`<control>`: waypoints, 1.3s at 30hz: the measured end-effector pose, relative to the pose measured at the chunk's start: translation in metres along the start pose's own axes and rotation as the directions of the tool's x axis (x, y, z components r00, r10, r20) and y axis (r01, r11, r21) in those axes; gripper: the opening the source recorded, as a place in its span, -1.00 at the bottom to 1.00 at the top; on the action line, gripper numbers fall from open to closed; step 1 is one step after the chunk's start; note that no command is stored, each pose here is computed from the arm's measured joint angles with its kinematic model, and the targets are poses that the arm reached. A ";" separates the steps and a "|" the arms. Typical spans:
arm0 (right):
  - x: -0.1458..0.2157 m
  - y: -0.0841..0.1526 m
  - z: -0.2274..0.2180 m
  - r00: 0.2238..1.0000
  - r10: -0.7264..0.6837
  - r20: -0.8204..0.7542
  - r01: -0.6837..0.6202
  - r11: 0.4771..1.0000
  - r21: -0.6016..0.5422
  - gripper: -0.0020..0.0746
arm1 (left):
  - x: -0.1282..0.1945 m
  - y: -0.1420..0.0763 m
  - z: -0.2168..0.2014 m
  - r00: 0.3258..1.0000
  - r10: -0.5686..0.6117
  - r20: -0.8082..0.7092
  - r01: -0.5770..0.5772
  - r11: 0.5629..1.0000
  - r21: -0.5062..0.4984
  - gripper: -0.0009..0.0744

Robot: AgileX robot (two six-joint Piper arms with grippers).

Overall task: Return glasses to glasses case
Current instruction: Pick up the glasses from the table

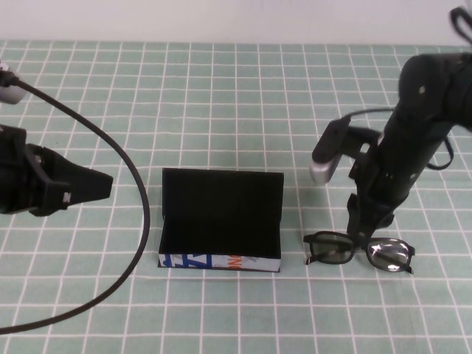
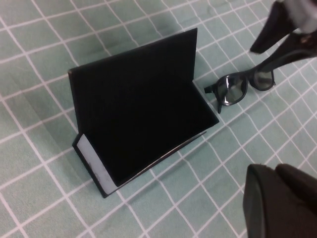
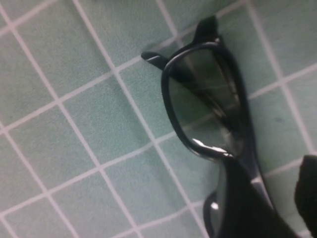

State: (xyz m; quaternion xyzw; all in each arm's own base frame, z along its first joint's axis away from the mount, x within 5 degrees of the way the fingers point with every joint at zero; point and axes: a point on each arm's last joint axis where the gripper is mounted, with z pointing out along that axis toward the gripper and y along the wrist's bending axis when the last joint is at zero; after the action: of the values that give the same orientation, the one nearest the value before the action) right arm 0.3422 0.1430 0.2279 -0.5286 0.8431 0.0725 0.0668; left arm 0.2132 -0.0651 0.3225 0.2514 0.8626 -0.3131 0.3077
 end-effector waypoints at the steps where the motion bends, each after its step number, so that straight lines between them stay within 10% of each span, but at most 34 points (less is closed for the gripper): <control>1: 0.000 -0.001 0.005 1.000 0.002 -0.010 -0.003 1.000 -0.009 -0.32 | 0.000 0.000 0.000 1.000 0.000 -0.002 0.000 1.000 0.002 -0.98; 23: -0.004 -0.007 0.033 0.999 0.036 -0.010 -0.037 0.998 -0.058 -0.36 | 0.000 0.000 0.000 1.000 0.000 -0.004 0.000 1.000 0.005 -0.98; 39: -0.003 -0.004 0.032 0.999 0.035 -0.035 -0.038 0.995 -0.092 -0.96 | 0.002 0.001 0.000 1.000 0.014 -0.024 -0.014 1.000 -0.011 -0.98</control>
State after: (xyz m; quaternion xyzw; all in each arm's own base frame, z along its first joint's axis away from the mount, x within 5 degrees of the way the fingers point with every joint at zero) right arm 0.3487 0.1498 0.1973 -0.5167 0.8494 0.1042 0.0269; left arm 0.2123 -0.0638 0.3206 0.2592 0.8662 -0.3031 0.3010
